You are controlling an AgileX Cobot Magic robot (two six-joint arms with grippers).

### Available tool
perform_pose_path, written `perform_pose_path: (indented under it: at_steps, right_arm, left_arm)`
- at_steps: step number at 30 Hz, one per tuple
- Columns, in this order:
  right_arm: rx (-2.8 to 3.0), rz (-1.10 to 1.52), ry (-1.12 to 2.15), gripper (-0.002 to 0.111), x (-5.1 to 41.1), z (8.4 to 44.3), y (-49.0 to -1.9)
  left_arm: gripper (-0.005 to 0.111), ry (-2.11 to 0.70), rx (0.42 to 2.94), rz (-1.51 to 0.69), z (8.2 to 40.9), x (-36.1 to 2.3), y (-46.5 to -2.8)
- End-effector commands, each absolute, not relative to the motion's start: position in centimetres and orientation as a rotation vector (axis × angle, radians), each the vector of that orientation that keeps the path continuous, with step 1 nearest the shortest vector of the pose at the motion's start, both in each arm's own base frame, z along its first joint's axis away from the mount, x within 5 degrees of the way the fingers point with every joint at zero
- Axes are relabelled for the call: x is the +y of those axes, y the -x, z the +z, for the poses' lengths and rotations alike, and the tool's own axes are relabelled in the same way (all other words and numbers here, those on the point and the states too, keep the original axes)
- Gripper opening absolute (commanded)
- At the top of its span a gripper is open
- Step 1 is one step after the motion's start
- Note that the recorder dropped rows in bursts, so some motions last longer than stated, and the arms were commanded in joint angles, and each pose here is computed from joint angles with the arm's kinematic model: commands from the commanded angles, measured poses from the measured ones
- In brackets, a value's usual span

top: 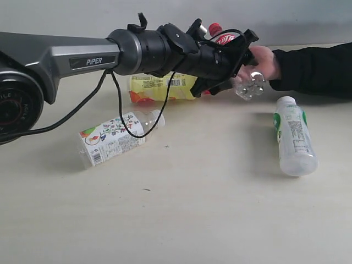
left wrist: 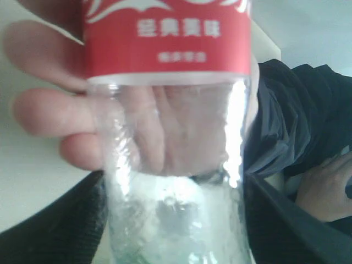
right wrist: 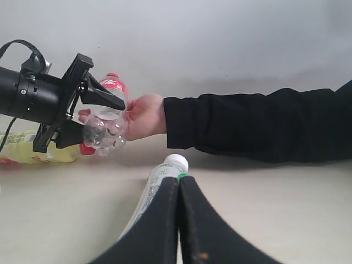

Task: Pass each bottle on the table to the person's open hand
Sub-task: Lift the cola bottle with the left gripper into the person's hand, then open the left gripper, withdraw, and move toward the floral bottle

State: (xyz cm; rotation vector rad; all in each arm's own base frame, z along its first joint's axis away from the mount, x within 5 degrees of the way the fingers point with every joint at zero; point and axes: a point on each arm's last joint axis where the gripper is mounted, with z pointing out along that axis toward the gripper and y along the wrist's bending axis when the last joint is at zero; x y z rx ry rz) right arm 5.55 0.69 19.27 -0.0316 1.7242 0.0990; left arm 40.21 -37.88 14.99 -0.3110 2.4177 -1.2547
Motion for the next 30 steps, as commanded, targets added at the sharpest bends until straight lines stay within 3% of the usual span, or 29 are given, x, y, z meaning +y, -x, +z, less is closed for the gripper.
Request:
perform_pose_path:
  at_steps: [1,8,12,18,23,24,30]
  right_arm:
    - [1.714,0.101,0.030,0.000,0.7,19.2,-5.5]
    - [1.714,0.101,0.030,0.000,0.7,19.2,-5.5]
    - [1.714,0.101,0.030,0.000,0.7,19.2,-5.5]
    - [1.714,0.101,0.030,0.000,0.7,19.2,-5.5]
    - [1.714,0.101,0.030,0.000,0.7,19.2,-5.5]
    - [1.714,0.101,0.030,0.000,0.7,19.2,-5.5]
    - [1.716,0.101,0.030,0.000,0.7,19.2,-5.5]
  left_arm:
    - [0.071,0.260,2.417,-1.253,15.3,-37.8,-40.4]
    - [0.077,0.224,2.451,-1.273,15.4,-37.9,-40.0]
    - [0.077,0.065,2.466,-1.309,17.3,-38.0,-39.1]
    - [0.077,-0.250,2.412,-1.372,25.2,-36.9,-36.7]
    - [0.076,-0.675,2.375,-1.188,30.0,-34.9,-34.0]
    - [0.072,-0.762,2.387,-1.123,30.8,-34.2,-33.4]
    - [0.011,-1.055,2.481,-0.847,33.0,-31.2,-31.0]
